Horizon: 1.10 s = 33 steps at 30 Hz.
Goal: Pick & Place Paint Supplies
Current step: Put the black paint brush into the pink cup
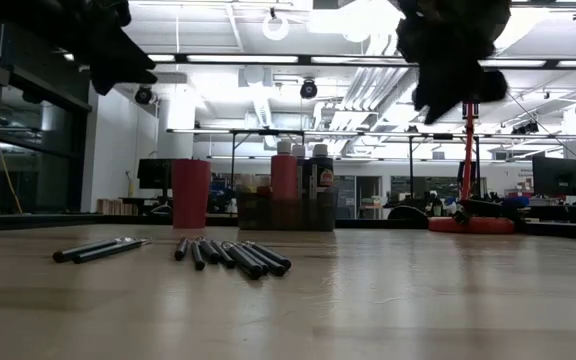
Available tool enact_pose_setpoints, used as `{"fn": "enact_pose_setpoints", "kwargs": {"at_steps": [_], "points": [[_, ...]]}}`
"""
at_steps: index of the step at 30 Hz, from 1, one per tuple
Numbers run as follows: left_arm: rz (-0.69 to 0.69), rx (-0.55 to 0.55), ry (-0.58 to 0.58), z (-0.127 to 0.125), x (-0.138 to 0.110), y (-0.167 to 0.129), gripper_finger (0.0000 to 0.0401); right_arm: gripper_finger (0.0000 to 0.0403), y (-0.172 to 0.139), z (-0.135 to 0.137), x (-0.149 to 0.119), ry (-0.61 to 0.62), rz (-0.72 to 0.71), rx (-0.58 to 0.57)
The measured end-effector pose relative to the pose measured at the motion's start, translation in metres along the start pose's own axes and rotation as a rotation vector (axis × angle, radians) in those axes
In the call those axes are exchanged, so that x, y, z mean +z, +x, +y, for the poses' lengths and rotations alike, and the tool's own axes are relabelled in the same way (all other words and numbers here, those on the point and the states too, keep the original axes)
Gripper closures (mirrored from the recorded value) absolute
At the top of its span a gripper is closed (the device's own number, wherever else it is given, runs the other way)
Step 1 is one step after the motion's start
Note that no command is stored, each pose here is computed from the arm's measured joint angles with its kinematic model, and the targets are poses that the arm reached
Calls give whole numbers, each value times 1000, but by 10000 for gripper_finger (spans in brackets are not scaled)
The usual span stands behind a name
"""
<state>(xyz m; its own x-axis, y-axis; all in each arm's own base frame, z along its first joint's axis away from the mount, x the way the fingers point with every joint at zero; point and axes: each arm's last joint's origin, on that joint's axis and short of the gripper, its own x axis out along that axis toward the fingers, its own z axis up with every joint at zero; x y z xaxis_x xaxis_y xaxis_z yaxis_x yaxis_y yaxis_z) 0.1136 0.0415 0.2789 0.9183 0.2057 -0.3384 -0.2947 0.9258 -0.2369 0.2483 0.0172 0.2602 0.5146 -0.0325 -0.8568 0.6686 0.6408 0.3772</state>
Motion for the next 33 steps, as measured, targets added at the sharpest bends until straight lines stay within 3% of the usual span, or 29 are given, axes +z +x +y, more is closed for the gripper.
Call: {"fn": "enact_pose_setpoints", "kwargs": {"at_steps": [5, 10, 16, 22, 27, 33], "points": [[122, 16, -118, -24, -13, 19, 256, 280, 6, -28, -22, 90, -27, 54], [241, 61, -208, -52, -32, 41, 256, 280, 0, -39, -30, 82, -10, 69], [414, 75, -150, -76, -60, 64, 256, 280, -6, -40, -31, 1, -25, 87], [513, 229, -401, -79, -81, 84, 256, 280, -7, -40, -31, -12, -28, 88], [595, 317, -484, -80, -98, 99, 256, 280, -7, -40, -31, -12, -30, 86], [648, 349, -533, -82, -111, 112, 256, 280, -7, -40, -30, -20, -33, 85]]}}
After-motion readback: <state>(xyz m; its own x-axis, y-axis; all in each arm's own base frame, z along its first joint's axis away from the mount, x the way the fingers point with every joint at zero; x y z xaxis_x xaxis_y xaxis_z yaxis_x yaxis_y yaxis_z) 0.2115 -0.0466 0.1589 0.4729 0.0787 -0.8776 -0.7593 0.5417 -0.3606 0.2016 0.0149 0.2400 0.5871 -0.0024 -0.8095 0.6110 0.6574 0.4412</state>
